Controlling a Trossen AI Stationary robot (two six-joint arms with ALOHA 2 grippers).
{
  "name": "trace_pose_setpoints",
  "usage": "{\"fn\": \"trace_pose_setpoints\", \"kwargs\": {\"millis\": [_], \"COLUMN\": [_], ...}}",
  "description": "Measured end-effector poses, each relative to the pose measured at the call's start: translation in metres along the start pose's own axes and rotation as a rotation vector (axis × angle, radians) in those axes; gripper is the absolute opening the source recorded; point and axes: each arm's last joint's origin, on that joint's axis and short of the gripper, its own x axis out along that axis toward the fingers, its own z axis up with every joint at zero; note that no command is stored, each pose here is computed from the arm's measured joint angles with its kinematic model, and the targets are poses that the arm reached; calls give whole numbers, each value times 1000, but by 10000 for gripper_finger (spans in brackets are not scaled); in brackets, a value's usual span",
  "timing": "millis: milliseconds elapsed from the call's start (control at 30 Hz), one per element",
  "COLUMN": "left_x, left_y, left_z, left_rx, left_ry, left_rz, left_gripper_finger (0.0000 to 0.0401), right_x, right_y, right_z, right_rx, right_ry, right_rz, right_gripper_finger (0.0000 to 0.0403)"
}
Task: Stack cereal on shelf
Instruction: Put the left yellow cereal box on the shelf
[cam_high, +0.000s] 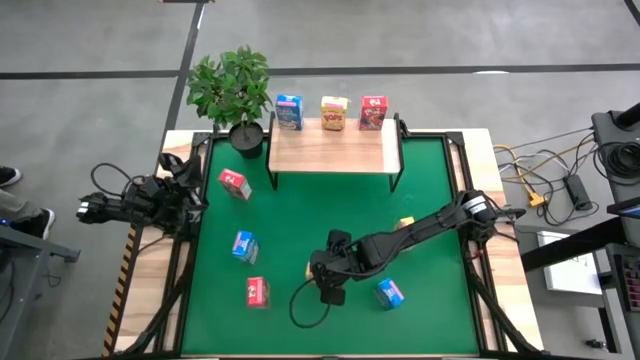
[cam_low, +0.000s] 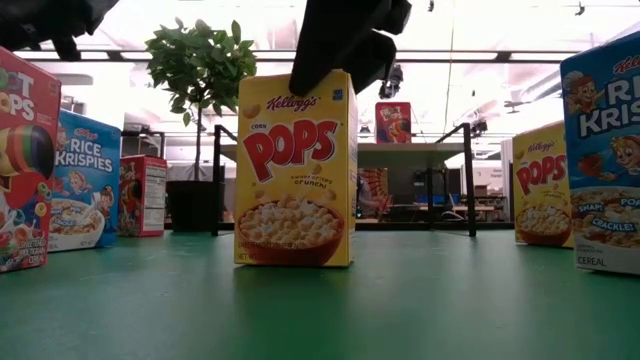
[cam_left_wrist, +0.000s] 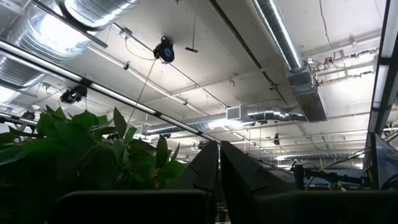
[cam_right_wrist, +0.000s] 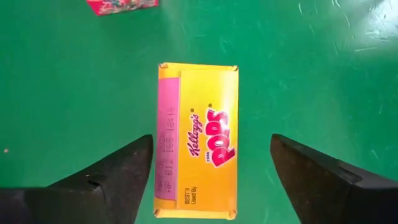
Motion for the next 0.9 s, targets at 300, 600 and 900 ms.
{"fn": "trace_pose_setpoints", "kwargs": {"millis": [300,600,900], "left_x": [0,0,0], "left_y": [0,0,0], "left_z": [0,0,0], "left_rx": [0,-1,-1], "left_ry": [0,-1,-1], "left_rz": [0,1,1], "left_gripper_finger": [0,0,0], "right_x": [0,0,-2], "right_y": [0,0,-1], "right_z": [0,1,1], "right_rx": [-1,10,7], "right_ry": [2,-2,-8], "right_rz": [7,9,11], "right_gripper_finger": [212,169,142]}}
